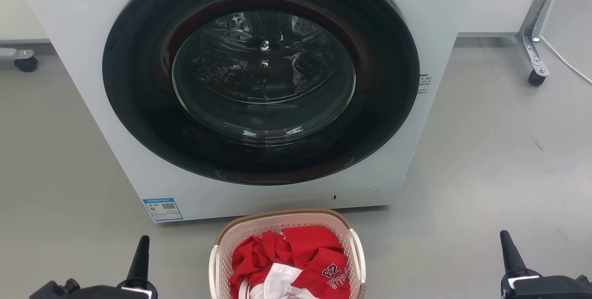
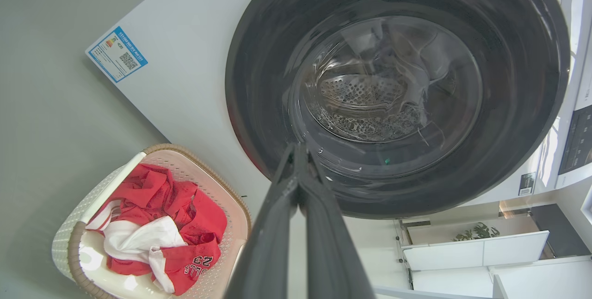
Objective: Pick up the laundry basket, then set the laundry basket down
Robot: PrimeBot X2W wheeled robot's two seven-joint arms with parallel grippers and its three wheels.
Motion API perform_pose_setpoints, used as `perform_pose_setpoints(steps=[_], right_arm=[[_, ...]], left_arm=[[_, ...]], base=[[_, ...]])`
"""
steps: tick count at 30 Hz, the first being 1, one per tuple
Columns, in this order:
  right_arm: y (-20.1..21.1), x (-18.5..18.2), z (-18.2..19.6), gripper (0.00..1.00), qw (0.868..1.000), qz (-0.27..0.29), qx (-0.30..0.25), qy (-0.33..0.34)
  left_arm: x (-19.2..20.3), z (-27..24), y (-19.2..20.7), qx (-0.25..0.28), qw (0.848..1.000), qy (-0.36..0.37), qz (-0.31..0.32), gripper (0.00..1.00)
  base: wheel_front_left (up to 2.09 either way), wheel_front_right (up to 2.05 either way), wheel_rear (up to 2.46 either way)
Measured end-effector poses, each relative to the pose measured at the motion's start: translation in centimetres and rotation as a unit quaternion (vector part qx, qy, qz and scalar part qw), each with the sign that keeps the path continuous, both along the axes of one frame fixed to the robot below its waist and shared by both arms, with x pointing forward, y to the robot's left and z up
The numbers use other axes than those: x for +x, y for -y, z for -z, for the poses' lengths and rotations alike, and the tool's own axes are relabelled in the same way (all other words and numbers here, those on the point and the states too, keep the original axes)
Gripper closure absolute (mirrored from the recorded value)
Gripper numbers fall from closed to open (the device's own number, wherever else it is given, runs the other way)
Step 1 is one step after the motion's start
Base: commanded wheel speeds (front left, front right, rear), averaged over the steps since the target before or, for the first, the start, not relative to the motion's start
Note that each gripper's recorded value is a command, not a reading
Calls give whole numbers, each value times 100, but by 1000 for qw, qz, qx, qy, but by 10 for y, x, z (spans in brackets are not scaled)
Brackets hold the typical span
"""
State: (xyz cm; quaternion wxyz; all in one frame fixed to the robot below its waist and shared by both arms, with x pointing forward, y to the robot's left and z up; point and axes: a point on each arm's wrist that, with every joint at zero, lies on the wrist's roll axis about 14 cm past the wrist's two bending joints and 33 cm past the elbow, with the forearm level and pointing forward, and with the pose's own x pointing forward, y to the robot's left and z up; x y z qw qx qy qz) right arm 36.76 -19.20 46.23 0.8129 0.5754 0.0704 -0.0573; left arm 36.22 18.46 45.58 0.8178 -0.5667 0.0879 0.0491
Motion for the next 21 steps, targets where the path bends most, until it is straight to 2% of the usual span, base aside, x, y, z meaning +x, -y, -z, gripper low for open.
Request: perform_pose_setpoints(steps=[10,21], right_arm=[[6,5,-8,100,996,14,83,20],[13,9,-14,100,986,28,160,41]], left_arm=[[8,-11,-4,-88,996,24,-13,100],[13,-18,-7,-164,985,41,-26,100]], base=[[0,0,0],[0,0,0]])
